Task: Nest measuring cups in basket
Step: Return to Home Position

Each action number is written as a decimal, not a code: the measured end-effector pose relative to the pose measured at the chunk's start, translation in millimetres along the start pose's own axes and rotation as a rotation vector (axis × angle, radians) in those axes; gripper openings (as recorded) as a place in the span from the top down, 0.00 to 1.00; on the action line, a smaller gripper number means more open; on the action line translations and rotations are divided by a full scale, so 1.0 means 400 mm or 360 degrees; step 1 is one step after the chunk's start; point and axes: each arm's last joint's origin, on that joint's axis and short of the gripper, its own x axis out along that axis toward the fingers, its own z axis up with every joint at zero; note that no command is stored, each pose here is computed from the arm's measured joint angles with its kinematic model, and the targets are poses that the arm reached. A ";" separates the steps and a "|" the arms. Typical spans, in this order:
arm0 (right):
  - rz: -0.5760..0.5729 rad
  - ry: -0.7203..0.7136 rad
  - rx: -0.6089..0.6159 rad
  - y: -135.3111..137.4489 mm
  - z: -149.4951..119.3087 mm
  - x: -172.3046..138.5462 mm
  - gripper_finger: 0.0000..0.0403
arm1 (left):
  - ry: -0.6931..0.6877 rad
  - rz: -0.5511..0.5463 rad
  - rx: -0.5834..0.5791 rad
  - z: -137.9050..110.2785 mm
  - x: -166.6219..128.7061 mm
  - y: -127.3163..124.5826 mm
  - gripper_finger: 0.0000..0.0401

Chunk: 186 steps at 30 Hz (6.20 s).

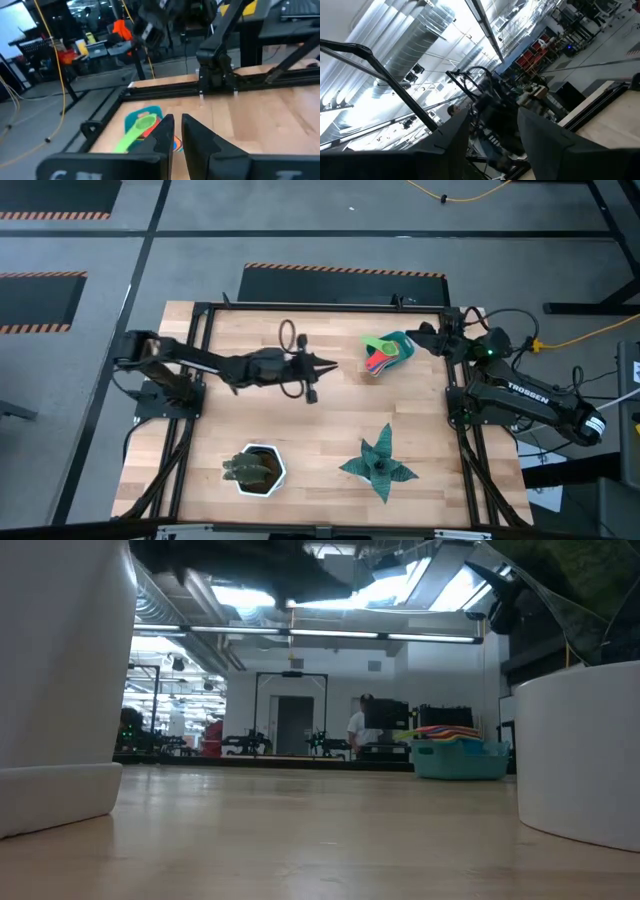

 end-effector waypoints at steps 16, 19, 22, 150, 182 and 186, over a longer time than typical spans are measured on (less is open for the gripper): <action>0.0000 0.0001 -0.0007 0.000 0.000 0.000 0.57 | 0.0163 -0.0194 0.0024 0.172 -0.352 0.071 0.93; 0.0000 0.0001 -0.0007 0.000 0.000 0.000 0.57 | 0.0185 -0.0238 -0.0012 0.175 -0.397 0.075 0.93; 0.0001 0.0001 -0.0007 0.000 0.000 0.000 0.57 | 0.0167 -0.0274 -0.0025 0.169 -0.424 0.073 0.93; 0.0361 0.0429 -0.0893 0.133 -0.017 -0.137 0.98 | -0.0208 -0.0159 -0.0210 -0.271 -0.550 0.079 0.93; -0.0239 0.0243 -0.0999 0.044 -0.052 -0.170 0.98 | -0.0214 -0.0151 -0.0212 -0.270 -0.550 0.079 0.93; -0.0198 0.0325 -0.0883 0.001 -0.083 -0.169 0.98 | -0.0216 -0.0151 -0.0213 -0.270 -0.550 0.079 0.93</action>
